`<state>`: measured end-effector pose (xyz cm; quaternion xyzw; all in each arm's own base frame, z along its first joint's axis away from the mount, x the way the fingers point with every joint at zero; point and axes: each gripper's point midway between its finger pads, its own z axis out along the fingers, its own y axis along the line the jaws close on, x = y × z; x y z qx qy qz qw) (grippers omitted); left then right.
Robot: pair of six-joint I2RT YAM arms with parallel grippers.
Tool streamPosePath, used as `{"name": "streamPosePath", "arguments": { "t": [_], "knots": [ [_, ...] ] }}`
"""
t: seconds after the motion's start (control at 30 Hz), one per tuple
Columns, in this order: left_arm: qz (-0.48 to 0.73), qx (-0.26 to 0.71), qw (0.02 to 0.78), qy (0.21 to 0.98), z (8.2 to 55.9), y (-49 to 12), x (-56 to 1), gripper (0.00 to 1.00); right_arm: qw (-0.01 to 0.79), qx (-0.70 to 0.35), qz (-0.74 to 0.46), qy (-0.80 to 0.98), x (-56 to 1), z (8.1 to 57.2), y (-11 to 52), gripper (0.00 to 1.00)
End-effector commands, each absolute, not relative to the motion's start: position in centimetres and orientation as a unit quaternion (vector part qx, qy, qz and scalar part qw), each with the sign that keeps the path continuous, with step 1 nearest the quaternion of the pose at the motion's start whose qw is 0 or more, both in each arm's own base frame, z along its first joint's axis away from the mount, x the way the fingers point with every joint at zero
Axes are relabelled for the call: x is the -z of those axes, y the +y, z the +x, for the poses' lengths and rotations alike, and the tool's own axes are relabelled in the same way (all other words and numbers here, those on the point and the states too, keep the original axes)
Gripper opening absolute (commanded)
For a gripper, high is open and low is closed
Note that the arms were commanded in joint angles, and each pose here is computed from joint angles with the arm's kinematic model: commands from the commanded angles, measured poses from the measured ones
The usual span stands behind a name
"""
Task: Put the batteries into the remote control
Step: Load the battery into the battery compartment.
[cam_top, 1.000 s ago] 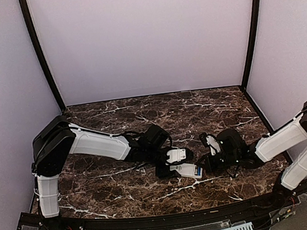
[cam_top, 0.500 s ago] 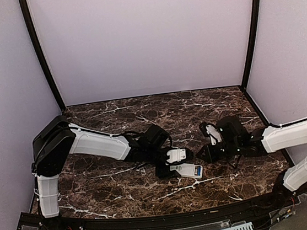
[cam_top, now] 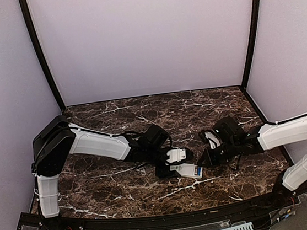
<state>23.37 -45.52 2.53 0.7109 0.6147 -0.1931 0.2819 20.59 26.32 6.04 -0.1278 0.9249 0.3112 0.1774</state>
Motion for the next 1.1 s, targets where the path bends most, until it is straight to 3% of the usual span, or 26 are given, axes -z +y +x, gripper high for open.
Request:
{"name": "streamPosePath", "arguments": {
  "t": [0.0, 0.63, 1.07],
  "knots": [
    [0.722, 0.16, 0.208, 0.64, 22.3, -42.1, 0.8, 0.68, 0.162, -0.309, -0.129, 0.928, -5.5, 20.7, 26.6, 0.0],
    [0.721, 0.16, 0.205, 0.642, 22.1, -41.9, 1.2, 0.69, 0.167, -0.302, -0.135, 0.929, -4.5, 21.7, 26.6, 0.0],
    [0.722, 0.158, 0.204, 0.642, 22.1, -41.8, 1.5, 0.69, 0.126, -0.256, -0.119, 0.951, -0.6, 19.9, 24.3, 0.0]
  ]
}}
